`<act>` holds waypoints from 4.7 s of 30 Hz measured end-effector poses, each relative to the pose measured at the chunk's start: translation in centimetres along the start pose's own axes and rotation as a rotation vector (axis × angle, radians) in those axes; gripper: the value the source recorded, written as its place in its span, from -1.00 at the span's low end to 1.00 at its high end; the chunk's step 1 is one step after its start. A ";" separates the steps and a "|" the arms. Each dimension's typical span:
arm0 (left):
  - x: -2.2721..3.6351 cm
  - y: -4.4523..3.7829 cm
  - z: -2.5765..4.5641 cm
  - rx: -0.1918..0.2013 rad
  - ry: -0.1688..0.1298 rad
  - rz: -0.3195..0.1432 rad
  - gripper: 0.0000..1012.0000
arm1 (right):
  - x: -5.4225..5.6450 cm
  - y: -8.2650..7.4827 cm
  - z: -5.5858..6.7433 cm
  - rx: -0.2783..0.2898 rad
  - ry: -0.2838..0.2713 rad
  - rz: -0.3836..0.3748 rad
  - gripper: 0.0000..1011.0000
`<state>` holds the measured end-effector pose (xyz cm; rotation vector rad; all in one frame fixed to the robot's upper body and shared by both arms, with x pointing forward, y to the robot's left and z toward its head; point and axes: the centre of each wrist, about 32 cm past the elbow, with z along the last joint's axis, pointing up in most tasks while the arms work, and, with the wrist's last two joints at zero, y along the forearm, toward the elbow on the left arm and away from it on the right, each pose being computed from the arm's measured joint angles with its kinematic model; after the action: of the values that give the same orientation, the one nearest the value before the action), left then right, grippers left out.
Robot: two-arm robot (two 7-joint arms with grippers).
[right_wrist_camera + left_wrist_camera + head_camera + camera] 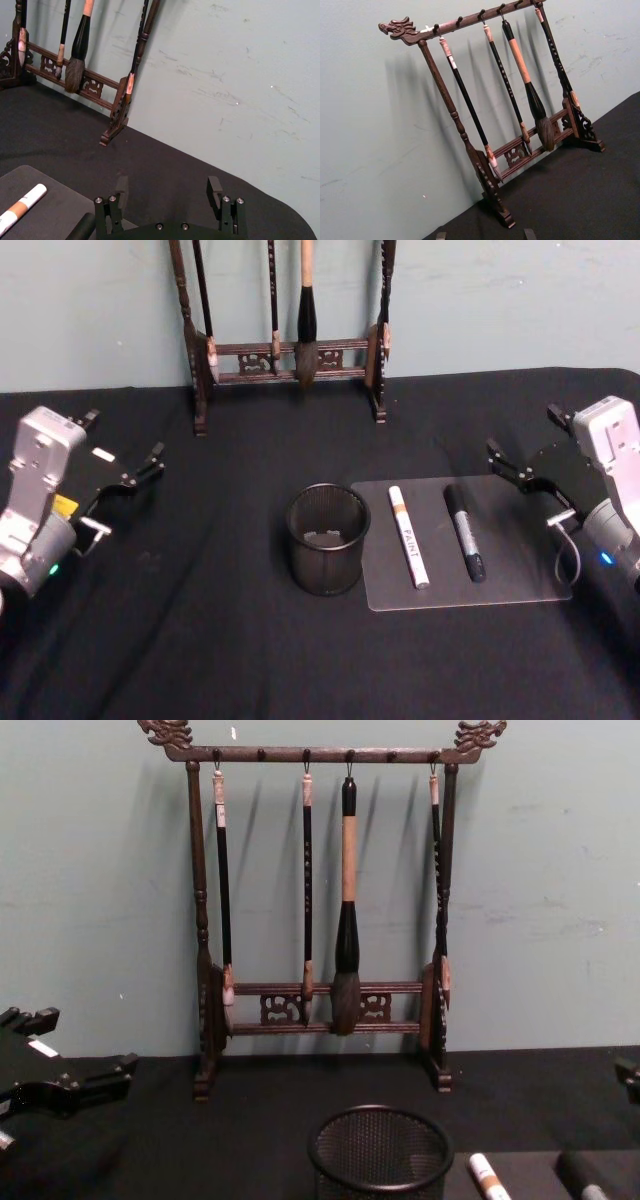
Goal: Pick up the water-based marker from the table and place it into the pen holder.
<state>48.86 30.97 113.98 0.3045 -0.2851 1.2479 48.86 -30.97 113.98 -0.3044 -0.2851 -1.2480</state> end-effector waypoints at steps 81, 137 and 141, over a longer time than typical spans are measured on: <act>0.00 0.00 0.00 0.000 0.000 0.000 0.98 | 0.8 0.1 1.3 -0.090 0.082 0.058 0.98; 0.00 0.00 0.00 0.000 0.000 0.000 0.98 | -3.1 2.5 4.7 -0.473 0.401 0.162 0.98; 0.00 0.00 0.00 0.000 0.000 0.000 0.98 | -3.1 2.5 4.6 -0.476 0.407 0.163 0.98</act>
<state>48.86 30.97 113.98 0.3044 -0.2851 1.2479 50.09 -25.78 116.93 -0.4600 0.3868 -1.1746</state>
